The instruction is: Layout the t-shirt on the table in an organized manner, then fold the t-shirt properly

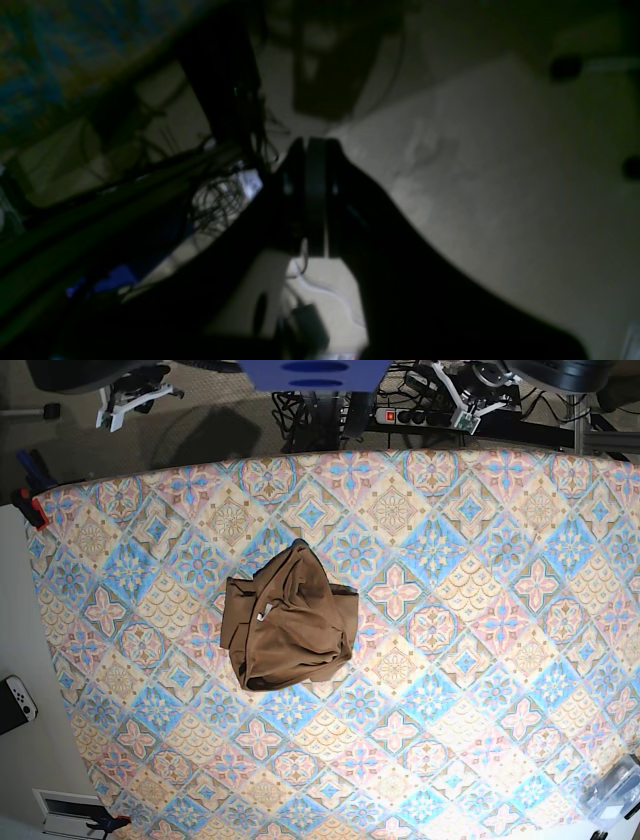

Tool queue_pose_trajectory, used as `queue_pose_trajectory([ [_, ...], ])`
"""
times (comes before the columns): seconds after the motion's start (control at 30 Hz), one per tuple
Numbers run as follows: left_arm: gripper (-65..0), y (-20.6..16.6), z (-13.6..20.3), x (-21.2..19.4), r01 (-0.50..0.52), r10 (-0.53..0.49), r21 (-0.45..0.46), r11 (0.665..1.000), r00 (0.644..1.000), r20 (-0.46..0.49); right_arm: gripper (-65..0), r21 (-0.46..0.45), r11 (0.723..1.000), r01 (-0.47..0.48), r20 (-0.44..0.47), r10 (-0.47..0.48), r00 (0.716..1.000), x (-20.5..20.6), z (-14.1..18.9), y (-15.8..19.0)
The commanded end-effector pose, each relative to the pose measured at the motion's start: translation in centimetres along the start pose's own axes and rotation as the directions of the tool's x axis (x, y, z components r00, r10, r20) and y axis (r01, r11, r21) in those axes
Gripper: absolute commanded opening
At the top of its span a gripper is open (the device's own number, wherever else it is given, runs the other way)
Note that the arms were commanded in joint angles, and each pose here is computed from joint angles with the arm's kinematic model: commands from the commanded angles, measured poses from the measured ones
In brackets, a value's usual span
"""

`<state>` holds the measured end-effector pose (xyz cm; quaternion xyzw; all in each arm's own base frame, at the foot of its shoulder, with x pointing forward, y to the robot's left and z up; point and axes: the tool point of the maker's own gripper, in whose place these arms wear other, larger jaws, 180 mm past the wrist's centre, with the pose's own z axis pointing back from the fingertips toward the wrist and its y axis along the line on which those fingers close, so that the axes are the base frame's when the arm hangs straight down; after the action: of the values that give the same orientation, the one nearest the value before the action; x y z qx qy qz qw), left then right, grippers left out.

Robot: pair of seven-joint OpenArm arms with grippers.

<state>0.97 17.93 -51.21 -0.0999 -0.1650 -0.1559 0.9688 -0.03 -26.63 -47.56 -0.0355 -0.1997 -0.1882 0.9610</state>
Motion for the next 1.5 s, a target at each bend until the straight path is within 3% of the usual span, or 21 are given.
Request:
queue_pose_trajectory([
  [0.0, -65.0, -0.3, -0.2, -0.5, -0.008, 0.008, -0.023, 1.000, 1.000, -0.009, -65.0, -0.010, 1.000, 0.007, -0.007, -0.007, 1.000, -0.6, 0.2, -0.6],
  [0.13, -65.0, 0.8, -1.9, -2.3, 0.005, -0.008, -0.031, 0.999, 0.997, -0.078, -65.0, -0.028, 1.000, -0.001, -0.140, -0.003, 0.990, -5.0, -0.9, -1.0],
  [0.27, -65.0, 1.4, -3.9, -3.5, 0.012, -0.018, -0.043, 0.999, 0.990, -0.139, -65.0, -0.002, 1.000, -0.023, -0.122, 0.022, 0.992, -2.2, -4.9, 1.3],
  [0.43, -65.0, 2.1, -5.8, -4.4, -0.025, 0.008, -0.085, 0.996, 0.980, -0.198, -65.0, 0.007, 1.000, -0.005, -0.196, 0.006, 0.981, -5.6, -7.1, 2.1],
  [0.57, -65.0, 3.1, -7.1, -4.6, -0.057, 0.036, -0.083, 0.995, 0.971, -0.235, -65.0, 0.041, 0.995, 0.086, -0.242, -0.073, 0.968, -7.6, -8.9, 4.0],
  [0.73, -65.0, 2.2, -8.9, -6.7, 0.018, -0.051, -0.127, 0.992, 0.963, -0.263, -65.0, 0.064, 0.971, 0.231, -0.271, -0.206, 0.940, -10.1, -10.6, 6.4],
  [0.87, -65.0, 2.0, -10.2, -8.3, -0.064, 0.020, -0.130, 0.989, 0.947, -0.320, -65.0, 0.049, 0.967, 0.248, -0.344, -0.217, 0.914, -13.8, -10.4, 6.1],
  [0.97, -65.0, 1.7, -10.6, -8.2, -0.135, 0.092, -0.125, 0.983, 0.947, -0.307, -65.0, 0.062, 0.959, 0.278, -0.304, -0.247, 0.920, -11.3, -12.3, 5.9],
  [1.07, -65.0, 3.8, -11.5, -6.1, -0.064, 0.047, -0.058, 0.996, 0.964, -0.260, -65.0, 0.050, 0.940, 0.337, -0.287, -0.310, 0.907, -11.2, -12.9, 5.2],
  [1.2, -65.0, 5.9, -11.4, -6.9, 0.112, -0.103, 0.008, 0.994, 0.934, -0.342, -65.0, 0.005, 0.925, 0.379, -0.302, -0.360, 0.883, -13.2, -12.7, 4.7],
  [1.33, -65.0, 7.1, -12.0, -5.7, 0.234, -0.196, 0.071, 0.970, 0.918, -0.346, -65.0, -0.228, 0.916, 0.329, -0.256, -0.382, 0.888, -15.1, -12.1, 0.3],
  [1.47, -65.0, 7.0, -12.2, -5.5, 0.256, -0.214, 0.080, 0.963, 0.914, -0.345, -65.0, -0.227, 0.930, 0.289, -0.315, -0.350, 0.882, -17.8, -11.3, 1.8],
])
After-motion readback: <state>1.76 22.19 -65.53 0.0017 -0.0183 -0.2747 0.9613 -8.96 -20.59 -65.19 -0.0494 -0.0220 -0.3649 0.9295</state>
